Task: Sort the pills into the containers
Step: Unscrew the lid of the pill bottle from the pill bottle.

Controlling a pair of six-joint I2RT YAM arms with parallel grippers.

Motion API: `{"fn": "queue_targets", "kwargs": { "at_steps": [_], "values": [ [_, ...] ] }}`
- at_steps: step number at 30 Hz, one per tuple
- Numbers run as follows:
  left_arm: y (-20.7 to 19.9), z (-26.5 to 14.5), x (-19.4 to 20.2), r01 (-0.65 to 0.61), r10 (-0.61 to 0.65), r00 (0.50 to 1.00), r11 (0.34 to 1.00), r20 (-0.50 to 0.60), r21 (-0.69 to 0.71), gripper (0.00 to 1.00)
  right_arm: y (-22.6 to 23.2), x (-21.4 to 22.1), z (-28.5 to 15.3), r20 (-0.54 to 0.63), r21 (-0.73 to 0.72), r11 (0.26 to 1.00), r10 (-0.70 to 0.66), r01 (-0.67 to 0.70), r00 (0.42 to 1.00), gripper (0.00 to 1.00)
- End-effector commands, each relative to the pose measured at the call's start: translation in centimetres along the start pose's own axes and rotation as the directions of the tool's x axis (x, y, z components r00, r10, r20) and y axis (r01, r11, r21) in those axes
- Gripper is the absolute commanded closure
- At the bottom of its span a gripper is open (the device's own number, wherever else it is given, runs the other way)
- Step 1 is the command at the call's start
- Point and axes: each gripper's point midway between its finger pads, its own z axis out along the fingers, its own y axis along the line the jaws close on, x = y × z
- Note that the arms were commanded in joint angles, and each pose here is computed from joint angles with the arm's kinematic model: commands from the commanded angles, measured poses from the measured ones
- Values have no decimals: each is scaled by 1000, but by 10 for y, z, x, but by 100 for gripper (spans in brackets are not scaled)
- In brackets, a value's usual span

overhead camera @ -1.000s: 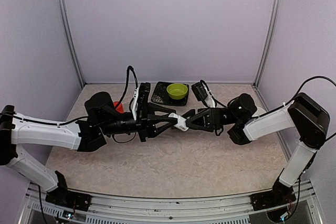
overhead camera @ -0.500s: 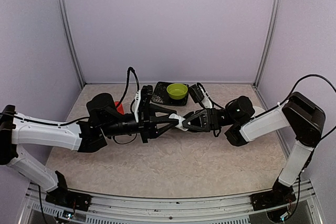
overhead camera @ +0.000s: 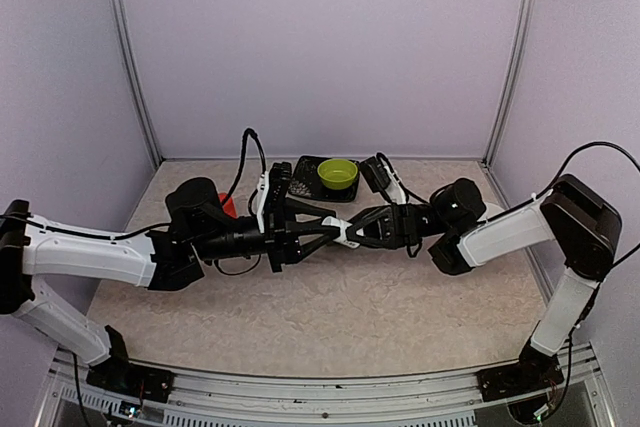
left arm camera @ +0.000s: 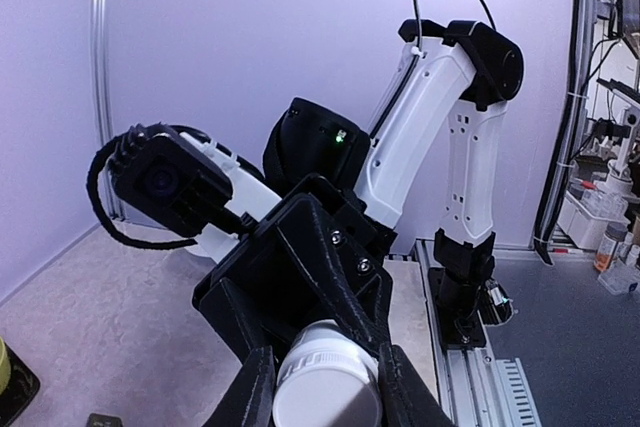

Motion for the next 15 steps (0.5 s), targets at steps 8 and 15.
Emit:
{"fn": "queue_targets", "kwargs": {
  "at_steps": [8, 15],
  "values": [
    [30, 18, 11, 206, -213, 977, 962, -19, -181, 78, -45, -16, 1, -57, 349, 924, -144, 155, 988, 83],
    [27, 24, 9, 258, -264, 964, 952, -15, -162, 72, -51, -22, -2, -63, 406, 895, -172, 183, 983, 86]
  ]
}}
